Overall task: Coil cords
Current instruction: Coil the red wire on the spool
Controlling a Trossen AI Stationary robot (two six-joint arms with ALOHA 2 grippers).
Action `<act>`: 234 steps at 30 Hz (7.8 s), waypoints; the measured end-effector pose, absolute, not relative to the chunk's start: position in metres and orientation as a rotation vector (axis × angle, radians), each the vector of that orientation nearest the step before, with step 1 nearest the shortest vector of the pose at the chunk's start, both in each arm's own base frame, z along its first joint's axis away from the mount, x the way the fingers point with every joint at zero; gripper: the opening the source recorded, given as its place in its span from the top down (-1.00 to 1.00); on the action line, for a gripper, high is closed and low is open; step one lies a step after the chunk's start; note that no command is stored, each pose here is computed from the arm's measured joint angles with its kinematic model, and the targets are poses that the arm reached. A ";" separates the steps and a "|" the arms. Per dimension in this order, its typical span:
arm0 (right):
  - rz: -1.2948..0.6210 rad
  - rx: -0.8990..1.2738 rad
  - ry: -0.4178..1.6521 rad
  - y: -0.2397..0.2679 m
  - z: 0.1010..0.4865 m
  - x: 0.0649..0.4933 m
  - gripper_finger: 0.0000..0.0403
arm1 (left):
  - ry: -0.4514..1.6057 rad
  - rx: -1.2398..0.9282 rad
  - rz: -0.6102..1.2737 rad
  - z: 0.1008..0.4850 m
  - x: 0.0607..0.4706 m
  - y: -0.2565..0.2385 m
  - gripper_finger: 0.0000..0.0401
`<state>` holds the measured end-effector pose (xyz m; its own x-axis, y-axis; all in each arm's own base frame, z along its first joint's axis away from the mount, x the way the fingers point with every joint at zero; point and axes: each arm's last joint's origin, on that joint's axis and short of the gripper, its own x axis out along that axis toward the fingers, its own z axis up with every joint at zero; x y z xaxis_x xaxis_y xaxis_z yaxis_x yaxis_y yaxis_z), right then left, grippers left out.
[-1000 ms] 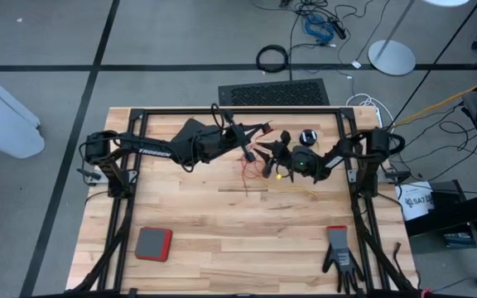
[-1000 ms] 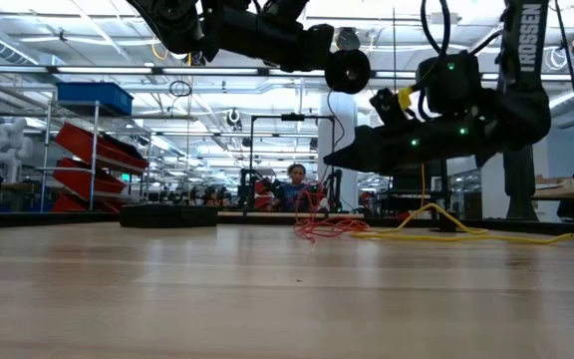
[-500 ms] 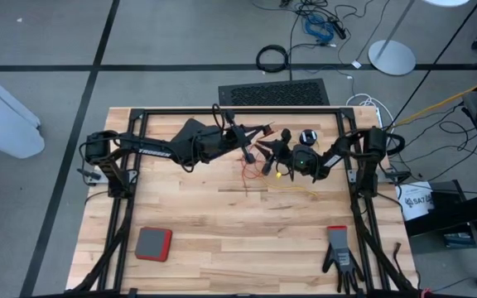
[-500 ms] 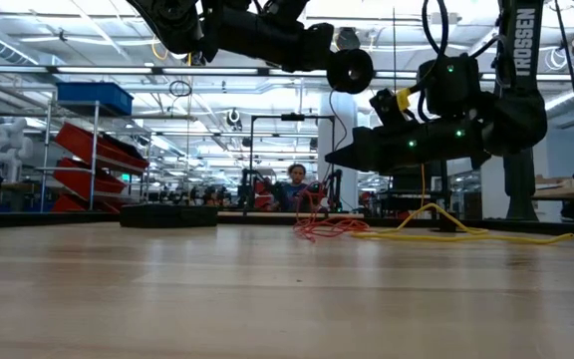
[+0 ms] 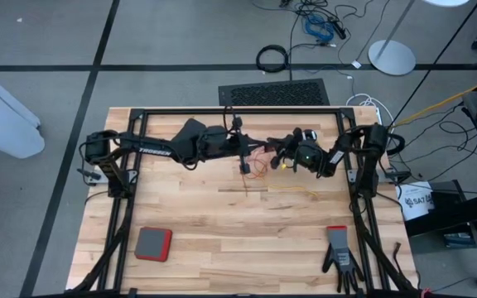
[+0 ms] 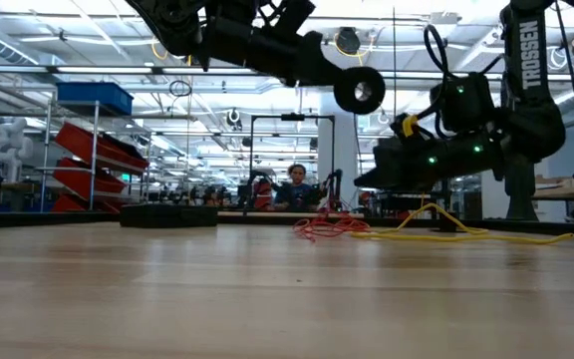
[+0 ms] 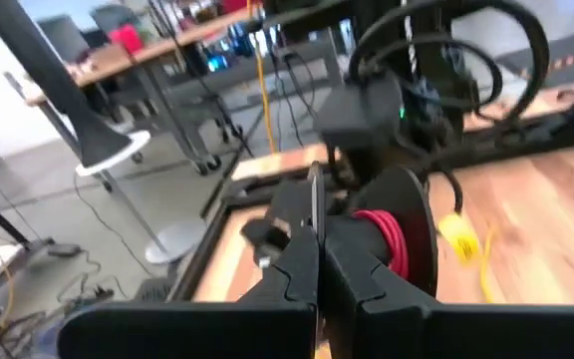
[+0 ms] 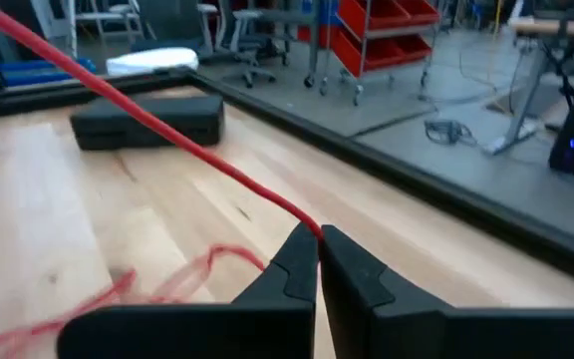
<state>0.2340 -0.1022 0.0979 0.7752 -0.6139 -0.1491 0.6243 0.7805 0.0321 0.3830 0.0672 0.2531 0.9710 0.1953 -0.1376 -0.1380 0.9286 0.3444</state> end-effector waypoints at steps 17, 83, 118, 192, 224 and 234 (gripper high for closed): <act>-0.596 0.204 0.034 -0.096 0.113 0.220 1.00 | 0.476 0.464 0.169 0.228 0.371 0.089 1.00; -0.506 0.129 0.059 -0.050 0.211 0.307 1.00 | 0.316 0.586 0.735 0.257 0.373 0.102 1.00; -0.710 -0.199 0.173 -0.067 0.169 0.281 1.00 | 0.142 0.041 0.274 0.276 0.351 0.128 1.00; -0.553 0.194 0.376 -0.152 0.090 0.297 0.49 | 0.583 0.635 0.315 0.250 0.351 0.096 1.00; -0.349 0.171 0.594 -0.128 0.093 0.302 1.00 | 0.939 0.650 0.100 0.220 0.332 0.085 1.00; -0.236 0.126 0.709 -0.083 0.145 0.267 1.00 | 0.992 0.672 0.058 0.217 0.328 0.084 1.00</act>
<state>0.2674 -0.0827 0.1454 0.7336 -0.1715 -0.6576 0.2566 0.9659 0.0344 0.3277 0.0845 0.2171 0.5626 0.3407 -0.7533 0.2501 0.7983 0.5479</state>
